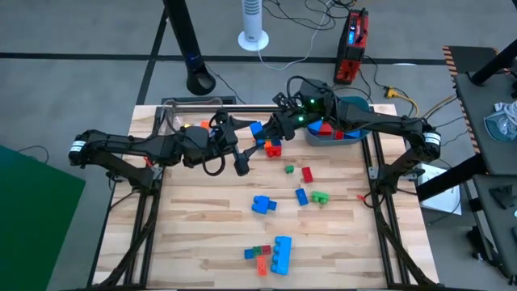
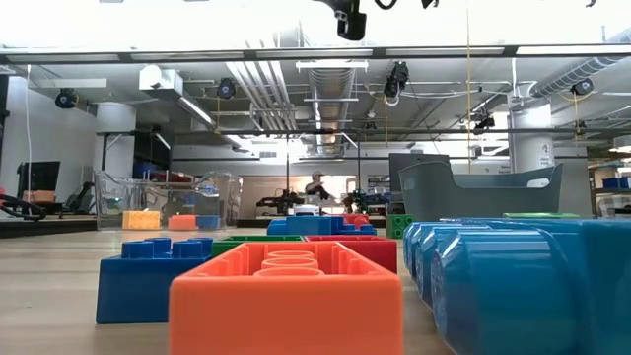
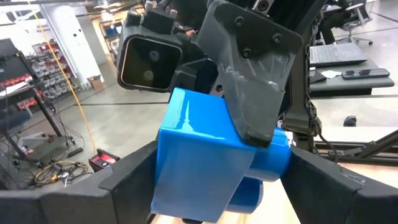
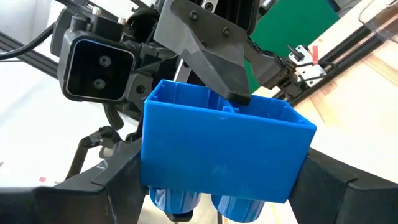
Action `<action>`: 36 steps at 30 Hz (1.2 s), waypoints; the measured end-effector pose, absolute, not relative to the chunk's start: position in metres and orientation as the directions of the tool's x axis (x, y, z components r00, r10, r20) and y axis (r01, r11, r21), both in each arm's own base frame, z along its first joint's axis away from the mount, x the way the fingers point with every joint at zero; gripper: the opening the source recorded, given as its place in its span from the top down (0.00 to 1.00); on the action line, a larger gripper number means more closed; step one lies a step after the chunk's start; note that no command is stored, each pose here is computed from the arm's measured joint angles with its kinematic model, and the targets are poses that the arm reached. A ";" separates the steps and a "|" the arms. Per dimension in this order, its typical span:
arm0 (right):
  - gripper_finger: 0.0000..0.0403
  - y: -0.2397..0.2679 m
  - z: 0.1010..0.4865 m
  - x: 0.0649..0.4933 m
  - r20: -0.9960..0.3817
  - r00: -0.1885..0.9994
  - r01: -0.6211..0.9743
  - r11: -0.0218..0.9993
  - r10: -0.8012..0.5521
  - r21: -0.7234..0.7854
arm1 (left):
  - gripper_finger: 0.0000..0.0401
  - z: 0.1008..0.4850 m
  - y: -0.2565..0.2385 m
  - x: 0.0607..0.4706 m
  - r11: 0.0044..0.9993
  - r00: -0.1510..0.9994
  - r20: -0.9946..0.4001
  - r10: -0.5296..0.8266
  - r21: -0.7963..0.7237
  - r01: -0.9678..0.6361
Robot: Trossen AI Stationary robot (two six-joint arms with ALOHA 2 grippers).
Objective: Sort blocks by size
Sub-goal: Put the big blue game piece into the blue bin
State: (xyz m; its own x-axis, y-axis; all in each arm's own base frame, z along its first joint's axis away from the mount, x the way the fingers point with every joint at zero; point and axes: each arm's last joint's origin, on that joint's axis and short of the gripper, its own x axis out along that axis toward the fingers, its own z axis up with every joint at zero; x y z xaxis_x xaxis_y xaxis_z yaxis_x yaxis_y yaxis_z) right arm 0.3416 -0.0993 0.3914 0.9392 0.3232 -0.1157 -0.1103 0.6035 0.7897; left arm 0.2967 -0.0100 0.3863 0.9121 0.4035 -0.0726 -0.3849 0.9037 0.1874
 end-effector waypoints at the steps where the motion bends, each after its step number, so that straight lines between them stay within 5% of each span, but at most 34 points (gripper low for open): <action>1: 0.26 -0.099 0.391 0.342 -0.116 0.939 -0.110 0.603 0.323 0.790 | 0.27 0.386 -0.010 0.297 0.904 0.912 -0.073 0.403 0.187 -0.385; 10: 0.26 -0.100 0.391 0.341 -0.122 0.940 -0.106 0.612 0.319 0.784 | 0.26 0.386 -0.010 0.296 0.904 0.910 -0.081 0.406 0.185 -0.386; 18: 0.26 -0.105 0.389 0.338 -0.155 0.940 -0.072 0.620 0.305 0.782 | 0.07 0.381 -0.008 0.293 0.864 0.871 -0.130 0.474 0.262 -0.431; 25: 0.26 -0.134 0.364 0.319 -0.385 0.907 0.201 0.629 0.170 0.751 | 0.03 0.372 -0.005 0.289 0.829 0.809 -0.205 0.552 0.246 -0.503; 30: 0.26 -0.163 0.334 0.283 -0.717 0.696 0.609 0.552 -0.027 0.570 | 0.03 0.365 -0.005 0.282 0.840 0.789 -0.289 0.543 0.172 -0.515; 36: 0.26 -0.190 0.309 0.228 -0.954 0.187 0.934 0.344 -0.236 0.098 | 0.03 0.355 -0.006 0.278 0.854 0.766 -0.387 0.514 0.152 -0.497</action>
